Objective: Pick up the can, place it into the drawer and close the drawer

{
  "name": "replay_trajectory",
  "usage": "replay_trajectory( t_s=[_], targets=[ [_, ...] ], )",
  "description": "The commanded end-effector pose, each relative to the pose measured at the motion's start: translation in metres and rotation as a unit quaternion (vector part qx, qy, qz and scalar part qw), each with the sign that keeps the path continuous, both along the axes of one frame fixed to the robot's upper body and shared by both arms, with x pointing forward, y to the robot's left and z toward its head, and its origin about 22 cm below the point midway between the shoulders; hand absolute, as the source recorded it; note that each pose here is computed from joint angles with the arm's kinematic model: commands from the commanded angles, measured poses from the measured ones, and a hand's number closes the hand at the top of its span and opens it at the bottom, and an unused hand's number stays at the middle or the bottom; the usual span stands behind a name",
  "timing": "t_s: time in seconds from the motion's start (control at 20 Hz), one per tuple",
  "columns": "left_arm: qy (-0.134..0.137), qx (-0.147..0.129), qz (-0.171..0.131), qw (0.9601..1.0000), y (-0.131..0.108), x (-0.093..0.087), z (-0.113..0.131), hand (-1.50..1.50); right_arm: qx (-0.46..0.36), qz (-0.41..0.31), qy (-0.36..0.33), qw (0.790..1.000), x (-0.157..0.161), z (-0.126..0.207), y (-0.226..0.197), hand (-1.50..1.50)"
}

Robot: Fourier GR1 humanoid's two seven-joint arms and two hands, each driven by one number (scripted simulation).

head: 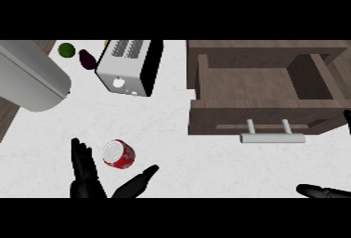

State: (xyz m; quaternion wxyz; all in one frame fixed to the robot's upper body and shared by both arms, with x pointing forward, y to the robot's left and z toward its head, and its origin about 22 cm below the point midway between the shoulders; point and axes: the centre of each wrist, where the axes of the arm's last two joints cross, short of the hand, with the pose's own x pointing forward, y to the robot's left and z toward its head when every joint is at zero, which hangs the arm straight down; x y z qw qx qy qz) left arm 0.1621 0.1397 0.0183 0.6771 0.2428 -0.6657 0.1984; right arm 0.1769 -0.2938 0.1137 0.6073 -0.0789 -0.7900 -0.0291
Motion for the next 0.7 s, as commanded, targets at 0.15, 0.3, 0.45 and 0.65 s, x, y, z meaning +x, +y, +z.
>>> replay_trajectory(
  t_s=[0.15, 0.3, 0.45, 0.65],
  targets=[
    [0.022, -0.007, 0.026, 0.9994, 0.005, 0.009, -0.041, -1.50, 0.000, -0.006, 0.005, 1.000, -0.002, -0.007, -0.002, -1.50],
    [0.018, -0.008, 0.038, 0.9991, 0.026, 0.002, -0.055, -1.50, -0.003, -0.005, -0.003, 1.000, -0.017, 0.000, 0.002, -1.50],
    [0.018, -0.007, 0.047, 0.9987, 0.022, -0.011, -0.072, -1.50, -0.002, -0.003, -0.004, 1.000, -0.012, 0.009, 0.014, -1.50],
    [0.033, -0.031, 0.045, 0.9980, 0.030, 0.011, -0.089, -1.50, -0.002, -0.006, -0.002, 1.000, -0.008, 0.006, 0.001, -1.50]
  ],
)
